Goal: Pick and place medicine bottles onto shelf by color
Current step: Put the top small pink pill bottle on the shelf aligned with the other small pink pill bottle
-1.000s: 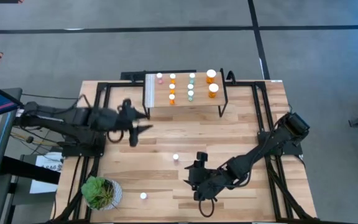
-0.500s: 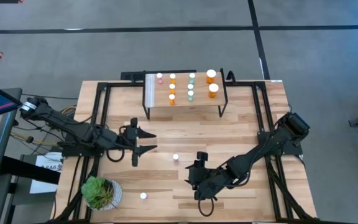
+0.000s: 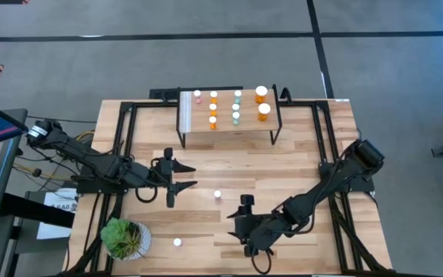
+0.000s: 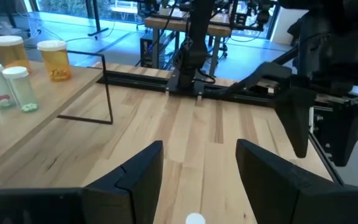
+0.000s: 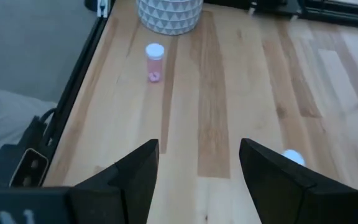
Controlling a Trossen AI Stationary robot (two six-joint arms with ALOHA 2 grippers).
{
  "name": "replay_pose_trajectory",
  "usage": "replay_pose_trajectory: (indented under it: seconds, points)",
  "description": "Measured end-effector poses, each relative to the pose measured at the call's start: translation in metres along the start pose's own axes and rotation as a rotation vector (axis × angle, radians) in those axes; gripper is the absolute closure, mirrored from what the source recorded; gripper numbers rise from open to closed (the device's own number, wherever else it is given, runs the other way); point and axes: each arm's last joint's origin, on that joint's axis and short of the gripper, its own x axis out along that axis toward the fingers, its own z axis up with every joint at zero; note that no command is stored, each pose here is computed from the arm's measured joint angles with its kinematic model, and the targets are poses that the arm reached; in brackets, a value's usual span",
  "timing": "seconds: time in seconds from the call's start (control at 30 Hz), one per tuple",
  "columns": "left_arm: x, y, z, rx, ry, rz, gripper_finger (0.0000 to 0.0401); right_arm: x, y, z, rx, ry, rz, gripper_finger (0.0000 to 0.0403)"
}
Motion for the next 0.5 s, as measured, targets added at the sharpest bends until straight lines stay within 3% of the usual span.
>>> replay_pose_trajectory:
  seconds: [0.3,0.5]
  points:
    - [0.000,0.000,0.000,0.003,0.002,-0.003,0.0211,-0.001,-0.007,0.003,-0.018,-0.015,-0.025,0.0154]
    - [0.000,0.000,0.000,0.007,0.004,-0.005,0.0211,0.005,-0.018,-0.021,0.022,-0.018,-0.046,0.0157]
